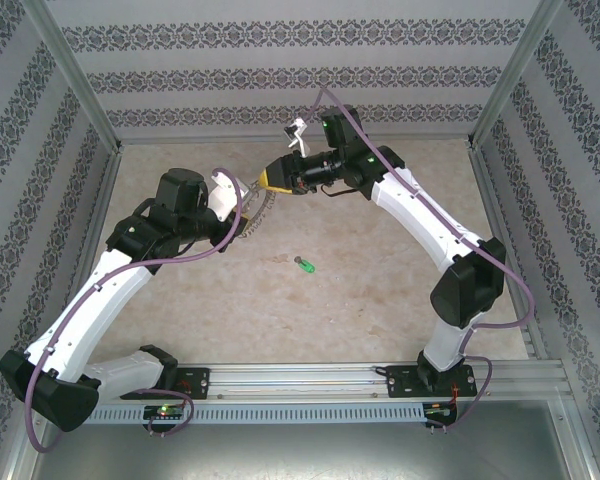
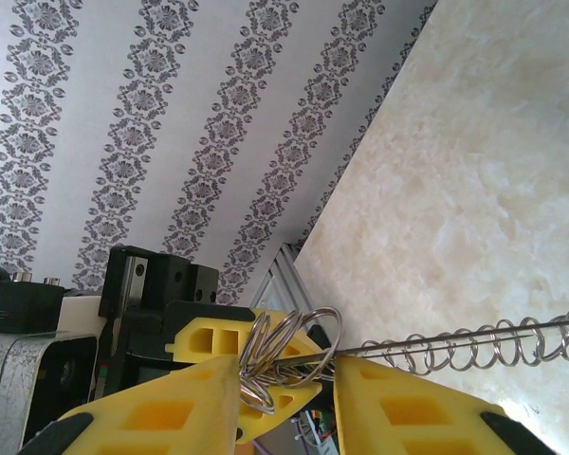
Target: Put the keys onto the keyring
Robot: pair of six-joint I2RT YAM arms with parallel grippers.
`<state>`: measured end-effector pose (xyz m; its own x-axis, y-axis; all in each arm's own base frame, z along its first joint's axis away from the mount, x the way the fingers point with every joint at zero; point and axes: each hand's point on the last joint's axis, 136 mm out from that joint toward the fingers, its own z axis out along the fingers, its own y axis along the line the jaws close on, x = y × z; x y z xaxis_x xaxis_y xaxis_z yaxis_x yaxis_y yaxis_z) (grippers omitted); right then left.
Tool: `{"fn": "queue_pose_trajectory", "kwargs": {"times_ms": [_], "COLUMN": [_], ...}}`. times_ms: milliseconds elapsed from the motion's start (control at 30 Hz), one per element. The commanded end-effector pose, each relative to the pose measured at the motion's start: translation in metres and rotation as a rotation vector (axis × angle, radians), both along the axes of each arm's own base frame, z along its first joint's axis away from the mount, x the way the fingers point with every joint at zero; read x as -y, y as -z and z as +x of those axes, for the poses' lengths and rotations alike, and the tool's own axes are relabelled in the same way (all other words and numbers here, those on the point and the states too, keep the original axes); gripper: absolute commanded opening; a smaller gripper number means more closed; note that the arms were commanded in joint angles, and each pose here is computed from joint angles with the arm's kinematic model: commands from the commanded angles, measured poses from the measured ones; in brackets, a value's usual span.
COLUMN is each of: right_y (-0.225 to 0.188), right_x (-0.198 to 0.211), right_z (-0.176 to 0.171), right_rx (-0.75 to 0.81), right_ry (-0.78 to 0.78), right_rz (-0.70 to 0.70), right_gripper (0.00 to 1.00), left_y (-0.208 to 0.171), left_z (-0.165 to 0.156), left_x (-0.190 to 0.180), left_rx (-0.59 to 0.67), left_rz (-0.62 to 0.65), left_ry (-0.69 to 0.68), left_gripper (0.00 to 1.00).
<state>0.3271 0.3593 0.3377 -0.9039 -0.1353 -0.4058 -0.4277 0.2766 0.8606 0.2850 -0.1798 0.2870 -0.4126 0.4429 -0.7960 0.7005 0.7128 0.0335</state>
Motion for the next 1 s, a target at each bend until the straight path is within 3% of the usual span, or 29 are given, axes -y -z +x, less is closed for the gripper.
{"fn": "queue_pose_trajectory", "kwargs": {"times_ms": [0, 567, 967], "right_y": [-0.023, -0.027, -0.049], "right_x": [-0.001, -0.005, -0.012], "right_z": [0.009, 0.003, -0.028], "right_rx": [0.068, 0.109, 0.353], "right_ry": [-0.003, -0.039, -0.125], "right_rz": [0.054, 0.052, 0.055], "right_gripper": [0.31, 0.0, 0.0], "left_y": [-0.002, 0.004, -0.006], "left_z": [-0.006, -0.005, -0.007], "left_x": [0.005, 0.005, 0.015], "left_rx": [0.016, 0.0, -0.016], "left_rz": [-0.01, -0.009, -0.113], "left_ry": [0.037, 0.033, 0.04], "left_gripper": [0.0, 0.0, 0.0]}}
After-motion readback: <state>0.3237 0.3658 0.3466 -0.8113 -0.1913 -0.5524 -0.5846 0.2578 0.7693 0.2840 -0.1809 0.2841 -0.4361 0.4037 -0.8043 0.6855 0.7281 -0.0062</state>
